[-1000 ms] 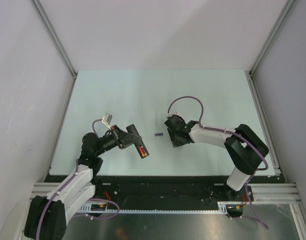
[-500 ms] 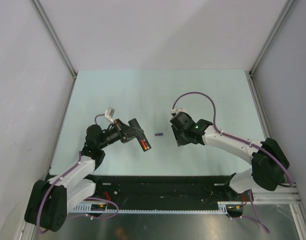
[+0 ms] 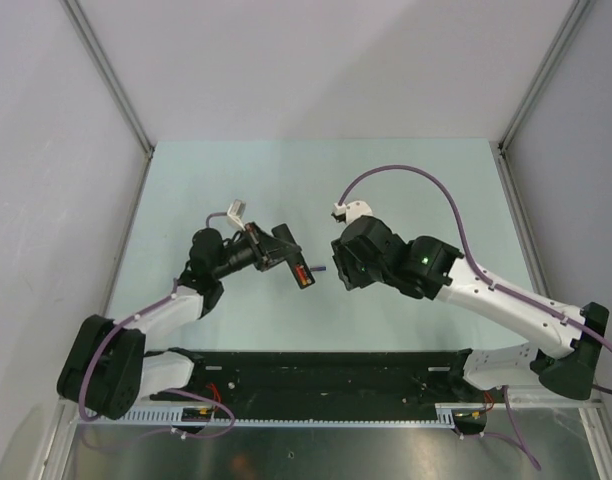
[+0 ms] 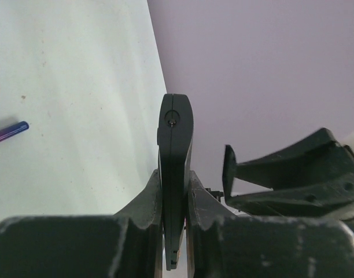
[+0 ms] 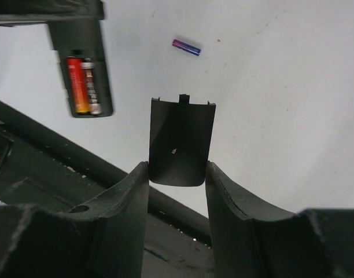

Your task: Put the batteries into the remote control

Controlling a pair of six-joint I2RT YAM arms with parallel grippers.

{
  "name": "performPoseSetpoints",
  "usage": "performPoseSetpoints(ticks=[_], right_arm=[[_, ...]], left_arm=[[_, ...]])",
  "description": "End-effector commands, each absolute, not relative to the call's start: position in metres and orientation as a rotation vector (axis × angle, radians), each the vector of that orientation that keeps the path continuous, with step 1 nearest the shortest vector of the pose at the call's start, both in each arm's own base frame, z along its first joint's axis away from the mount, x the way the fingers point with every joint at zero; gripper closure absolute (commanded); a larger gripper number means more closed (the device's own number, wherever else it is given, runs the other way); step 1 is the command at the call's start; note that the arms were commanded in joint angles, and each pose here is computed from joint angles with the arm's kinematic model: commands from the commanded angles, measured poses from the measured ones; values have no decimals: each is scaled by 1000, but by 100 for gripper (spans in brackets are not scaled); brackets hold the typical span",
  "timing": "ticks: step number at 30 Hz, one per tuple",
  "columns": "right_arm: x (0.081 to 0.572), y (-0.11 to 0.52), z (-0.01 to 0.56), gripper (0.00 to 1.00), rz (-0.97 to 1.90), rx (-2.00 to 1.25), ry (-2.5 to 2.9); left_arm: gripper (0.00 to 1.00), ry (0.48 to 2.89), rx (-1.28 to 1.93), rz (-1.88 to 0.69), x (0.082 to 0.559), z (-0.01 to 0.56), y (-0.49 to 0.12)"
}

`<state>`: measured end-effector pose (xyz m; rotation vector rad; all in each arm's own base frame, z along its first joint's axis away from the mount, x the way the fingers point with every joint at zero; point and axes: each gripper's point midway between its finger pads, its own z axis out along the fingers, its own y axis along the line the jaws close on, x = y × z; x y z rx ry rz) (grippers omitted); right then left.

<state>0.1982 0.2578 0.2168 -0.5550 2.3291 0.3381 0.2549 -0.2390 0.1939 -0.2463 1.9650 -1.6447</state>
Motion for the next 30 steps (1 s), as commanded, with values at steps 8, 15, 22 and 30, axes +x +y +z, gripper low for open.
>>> performPoseSetpoints(ticks=[8,15,22,30], right_arm=[[182,278,240,79,421,-585,2311],[184,289,230,79,423,-600,2326],[188,295,227,79,423,-591,2324],[189,300,221,79,419,-606,2335]], left_arm=[[100,1870,-157,-1698,273,220,-276],[100,1863,-181,-1753,274,224,-294],[100,1844,-166,-1816,270,235,-304],[100,1836,-149,-1850,262,239,-310]])
